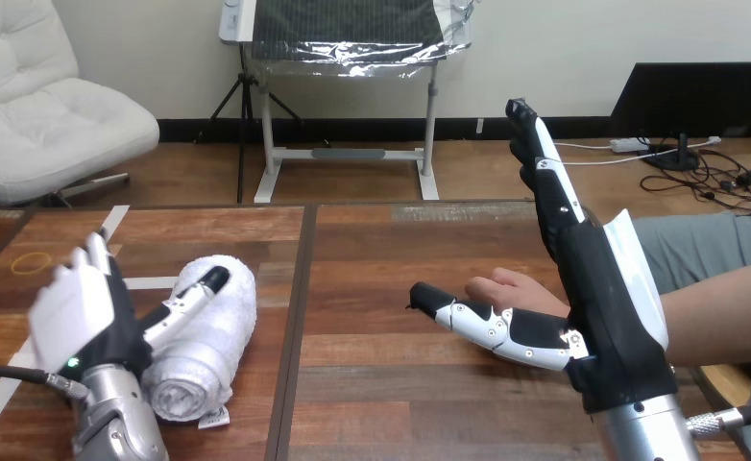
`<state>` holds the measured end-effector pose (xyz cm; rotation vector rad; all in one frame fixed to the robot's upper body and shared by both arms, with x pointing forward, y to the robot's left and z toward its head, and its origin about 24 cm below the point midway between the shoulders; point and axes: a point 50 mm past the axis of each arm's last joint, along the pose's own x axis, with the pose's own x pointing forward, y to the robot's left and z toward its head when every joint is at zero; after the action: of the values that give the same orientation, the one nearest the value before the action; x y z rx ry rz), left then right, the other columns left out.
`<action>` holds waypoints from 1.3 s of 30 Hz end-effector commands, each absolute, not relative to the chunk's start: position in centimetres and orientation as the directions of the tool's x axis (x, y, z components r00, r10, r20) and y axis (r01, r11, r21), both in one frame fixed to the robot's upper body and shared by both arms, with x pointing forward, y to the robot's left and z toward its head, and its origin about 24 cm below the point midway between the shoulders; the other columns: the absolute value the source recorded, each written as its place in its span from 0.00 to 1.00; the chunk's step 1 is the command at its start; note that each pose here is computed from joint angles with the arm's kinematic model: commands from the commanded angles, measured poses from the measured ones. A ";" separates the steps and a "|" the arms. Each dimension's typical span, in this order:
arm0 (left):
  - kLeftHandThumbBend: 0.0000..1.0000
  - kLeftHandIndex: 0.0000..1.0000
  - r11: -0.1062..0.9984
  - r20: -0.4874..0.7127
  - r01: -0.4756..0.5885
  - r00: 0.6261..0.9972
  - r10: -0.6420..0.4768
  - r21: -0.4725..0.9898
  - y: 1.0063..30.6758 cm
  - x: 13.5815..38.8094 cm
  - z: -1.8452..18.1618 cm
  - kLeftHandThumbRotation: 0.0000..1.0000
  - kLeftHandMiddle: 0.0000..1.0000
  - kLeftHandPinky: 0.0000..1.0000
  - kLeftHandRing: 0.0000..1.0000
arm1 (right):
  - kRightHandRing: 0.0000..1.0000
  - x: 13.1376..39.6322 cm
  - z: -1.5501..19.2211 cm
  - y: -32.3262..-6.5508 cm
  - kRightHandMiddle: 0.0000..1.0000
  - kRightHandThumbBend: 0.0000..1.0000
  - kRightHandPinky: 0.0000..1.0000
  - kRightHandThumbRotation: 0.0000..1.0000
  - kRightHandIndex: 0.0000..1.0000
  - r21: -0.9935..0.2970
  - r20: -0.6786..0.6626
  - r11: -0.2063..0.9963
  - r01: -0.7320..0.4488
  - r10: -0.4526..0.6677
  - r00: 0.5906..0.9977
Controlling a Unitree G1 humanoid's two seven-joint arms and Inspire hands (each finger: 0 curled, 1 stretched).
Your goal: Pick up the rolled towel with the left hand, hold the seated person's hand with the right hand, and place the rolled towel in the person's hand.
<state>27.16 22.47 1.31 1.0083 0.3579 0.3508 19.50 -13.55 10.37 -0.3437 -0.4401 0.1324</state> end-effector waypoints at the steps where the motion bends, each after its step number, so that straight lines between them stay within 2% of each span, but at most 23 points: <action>1: 1.00 0.97 0.536 -0.080 -0.156 0.917 0.390 0.830 21.9 29.4 3.8 0.86 0.97 0.92 0.95 | 1.00 19.6 12.1 -13.6 1.00 0.71 1.00 0.00 1.00 -0.354 0.467 0.935 -0.032 0.206 0.860; 7: 0.98 0.93 0.597 -0.133 -0.108 0.929 0.345 0.795 21.5 29.6 3.9 0.78 0.93 0.84 0.90 | 1.00 19.6 12.1 -13.6 1.00 0.71 1.00 0.00 1.00 -0.358 0.465 0.933 -0.033 0.209 0.860; 17: 0.98 0.93 0.683 -0.245 -0.007 0.931 0.272 0.731 21.0 30.0 3.7 0.77 0.92 0.80 0.89 | 1.00 19.7 12.1 -13.6 1.00 0.71 1.00 0.00 1.00 -0.376 0.458 0.926 -0.028 0.212 0.863; 25: 0.99 0.93 0.688 -0.319 0.076 0.919 0.232 0.721 20.7 30.4 3.4 0.79 0.92 0.78 0.89 | 1.00 19.7 12.1 -13.6 1.00 0.70 1.00 0.00 1.00 -0.387 0.453 0.921 -0.030 0.219 0.864; 39: 0.99 0.92 0.643 -0.370 0.172 0.910 0.186 0.747 20.3 30.8 2.8 0.80 0.90 0.78 0.88 | 1.00 19.8 12.2 -13.6 1.00 0.69 1.00 0.00 1.00 -0.406 0.442 0.913 -0.031 0.226 0.868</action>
<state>29.10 21.18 1.40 0.8295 0.4970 0.0419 19.52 -13.71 10.40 -0.3829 -0.4228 0.1454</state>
